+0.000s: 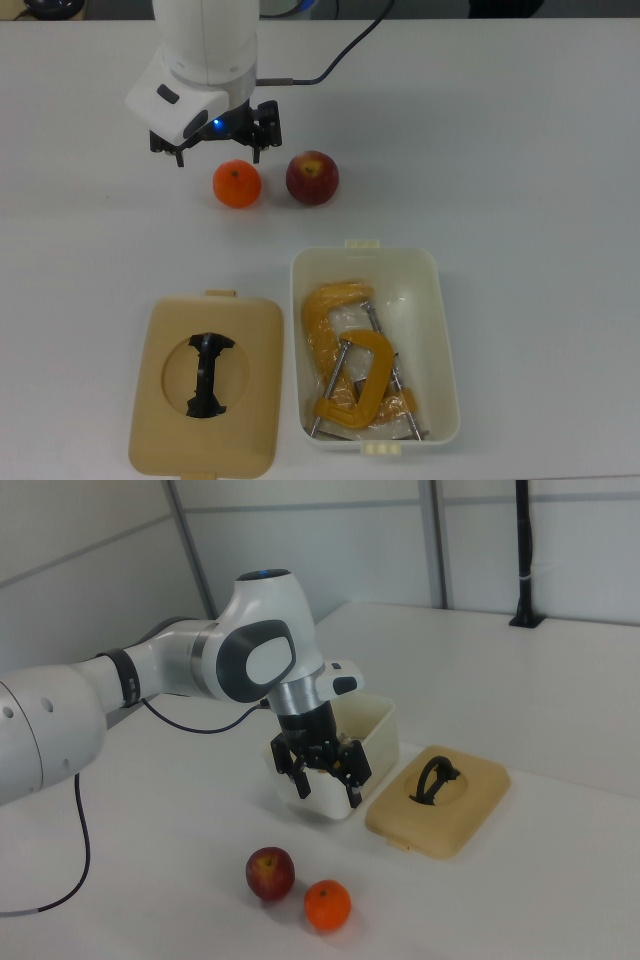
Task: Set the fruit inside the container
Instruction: 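Lower the open gripper down onto the orange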
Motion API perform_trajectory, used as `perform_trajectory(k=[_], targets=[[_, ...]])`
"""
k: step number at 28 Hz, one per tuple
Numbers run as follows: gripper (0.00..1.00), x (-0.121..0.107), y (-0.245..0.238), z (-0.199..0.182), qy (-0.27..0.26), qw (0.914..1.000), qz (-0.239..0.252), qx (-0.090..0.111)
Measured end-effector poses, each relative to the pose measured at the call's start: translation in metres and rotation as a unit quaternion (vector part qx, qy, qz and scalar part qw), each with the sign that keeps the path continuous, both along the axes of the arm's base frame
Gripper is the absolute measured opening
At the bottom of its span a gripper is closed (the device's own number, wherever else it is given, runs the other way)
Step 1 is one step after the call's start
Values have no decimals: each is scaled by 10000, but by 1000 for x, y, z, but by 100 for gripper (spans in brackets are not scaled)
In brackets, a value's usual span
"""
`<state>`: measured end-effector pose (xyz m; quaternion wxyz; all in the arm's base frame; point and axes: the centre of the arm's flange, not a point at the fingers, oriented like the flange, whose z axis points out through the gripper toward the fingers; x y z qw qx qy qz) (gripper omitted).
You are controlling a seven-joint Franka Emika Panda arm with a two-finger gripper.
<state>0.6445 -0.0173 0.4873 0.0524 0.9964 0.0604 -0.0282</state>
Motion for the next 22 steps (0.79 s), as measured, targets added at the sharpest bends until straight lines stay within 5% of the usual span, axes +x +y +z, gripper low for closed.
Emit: perform_trajectory(k=[11, 22], targets=[[100, -26, -20, -2, 198, 9996, -207, -31], [100, -53, -9, -59, 87, 10000, 30, 13]])
